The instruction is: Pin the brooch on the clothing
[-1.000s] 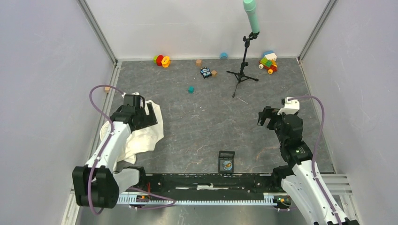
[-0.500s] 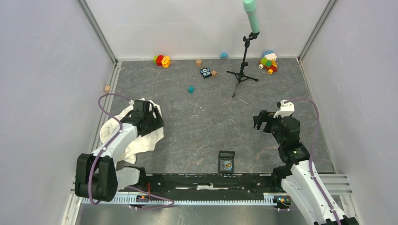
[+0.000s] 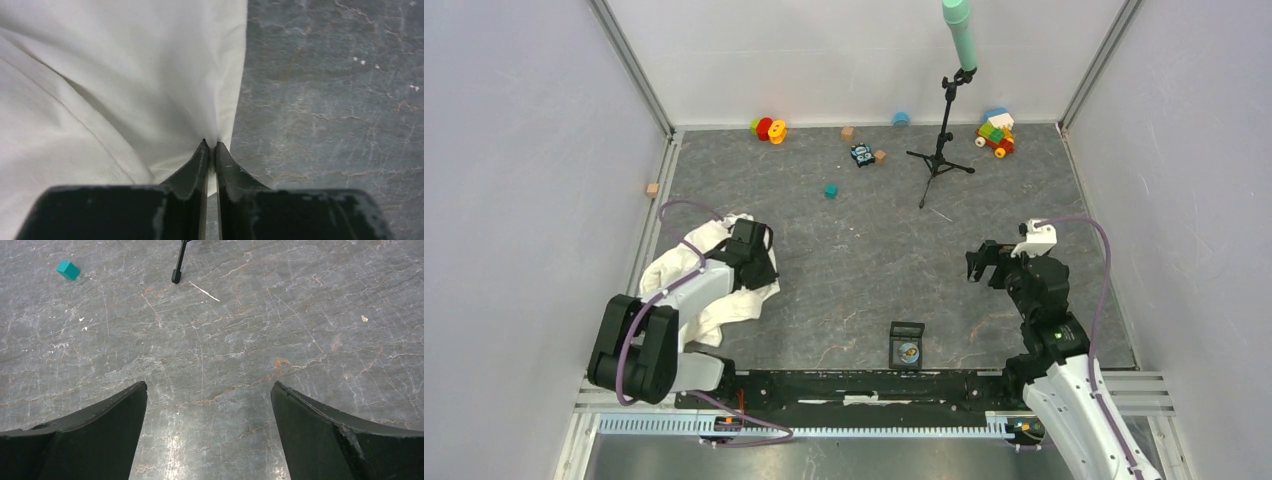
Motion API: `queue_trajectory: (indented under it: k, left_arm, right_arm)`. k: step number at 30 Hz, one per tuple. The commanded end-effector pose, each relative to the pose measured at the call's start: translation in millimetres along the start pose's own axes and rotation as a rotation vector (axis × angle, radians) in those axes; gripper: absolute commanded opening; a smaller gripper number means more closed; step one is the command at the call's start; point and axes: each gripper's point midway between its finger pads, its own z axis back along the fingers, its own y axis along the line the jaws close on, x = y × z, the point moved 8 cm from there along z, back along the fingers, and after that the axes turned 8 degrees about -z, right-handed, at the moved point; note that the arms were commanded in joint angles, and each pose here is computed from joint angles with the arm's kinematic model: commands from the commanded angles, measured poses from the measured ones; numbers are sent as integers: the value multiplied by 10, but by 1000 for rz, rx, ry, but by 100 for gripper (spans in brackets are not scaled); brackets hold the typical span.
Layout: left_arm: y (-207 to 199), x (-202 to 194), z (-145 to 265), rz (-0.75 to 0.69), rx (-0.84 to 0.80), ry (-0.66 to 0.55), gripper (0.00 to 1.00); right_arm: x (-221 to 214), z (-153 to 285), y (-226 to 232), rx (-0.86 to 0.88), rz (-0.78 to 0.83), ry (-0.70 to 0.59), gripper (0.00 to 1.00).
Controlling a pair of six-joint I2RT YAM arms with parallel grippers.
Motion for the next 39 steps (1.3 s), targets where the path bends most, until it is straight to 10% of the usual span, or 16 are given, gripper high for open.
queue_trajectory:
  k: [1,10,14,25,39]
  left_arm:
    - [-439,245,0,-68,-117,-96,4]
    - [-2392,954,181,-249,-531,-186,8]
    - [-2875,1244,327,-272,-662,-203,67]
    - [-1832,881,897,-320,-508,-320,99]
    - [-840,-72,517,-145,-420,-184,98]
  right_arm:
    - [56,100,34,16,-8,0,98]
    - [-10,279,13,0,-36,36,98]
    - [-37,291,23,6,-37,76,98]
    - [-198,77,165,186,-19,187,98]
    - [-466,-339,541,409,-53,372,90]
